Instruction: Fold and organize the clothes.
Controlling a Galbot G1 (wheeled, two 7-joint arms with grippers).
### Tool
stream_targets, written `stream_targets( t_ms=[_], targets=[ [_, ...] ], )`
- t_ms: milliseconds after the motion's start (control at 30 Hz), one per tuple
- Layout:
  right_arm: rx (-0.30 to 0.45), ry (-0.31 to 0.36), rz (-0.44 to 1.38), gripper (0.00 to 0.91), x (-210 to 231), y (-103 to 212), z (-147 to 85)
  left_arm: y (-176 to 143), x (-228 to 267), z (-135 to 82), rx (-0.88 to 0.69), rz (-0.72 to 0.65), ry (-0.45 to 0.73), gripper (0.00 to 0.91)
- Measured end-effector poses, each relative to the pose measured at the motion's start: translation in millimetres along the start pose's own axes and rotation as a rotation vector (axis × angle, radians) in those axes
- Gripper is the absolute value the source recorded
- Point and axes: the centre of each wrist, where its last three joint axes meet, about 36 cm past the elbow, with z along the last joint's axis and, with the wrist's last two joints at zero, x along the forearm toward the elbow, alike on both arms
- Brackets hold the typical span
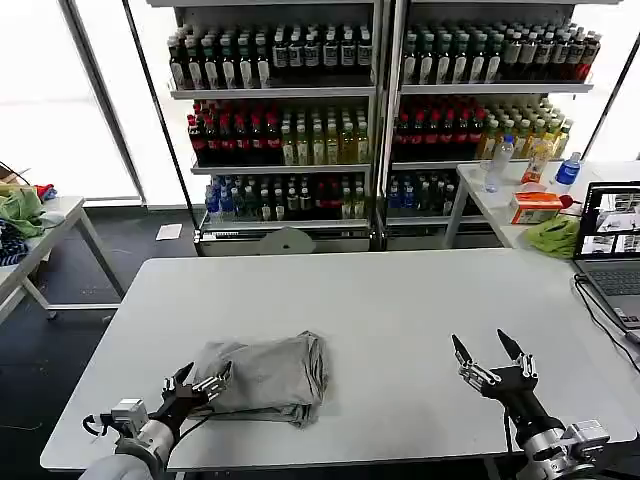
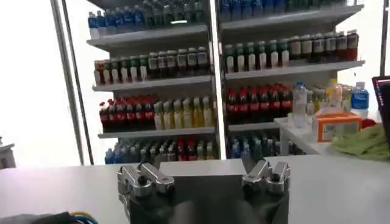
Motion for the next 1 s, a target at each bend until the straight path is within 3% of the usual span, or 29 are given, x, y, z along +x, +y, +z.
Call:
stream_targets(
  t_ms=[233, 367, 433, 1000],
  targets=[
    [0.003, -0.002, -0.001, 0.907, 0, 0, -1, 1, -7, 13, 0.033, -0.004, 0.024, 0.907],
    [0.002, -0.004, -0.002, 0.907, 1, 1, -2, 1, -9, 19, 0.051, 0.003, 0.03, 0.081],
    [0.001, -0.004, -0.001, 0.907, 1, 1, -2, 2, -9, 21, 0.058, 0.004, 0.03, 0.0],
    [-0.001, -0.009, 0.005, 0.907, 5, 1, -5, 2, -4, 27, 0.1, 0.012, -0.002, 0.0]
  ],
)
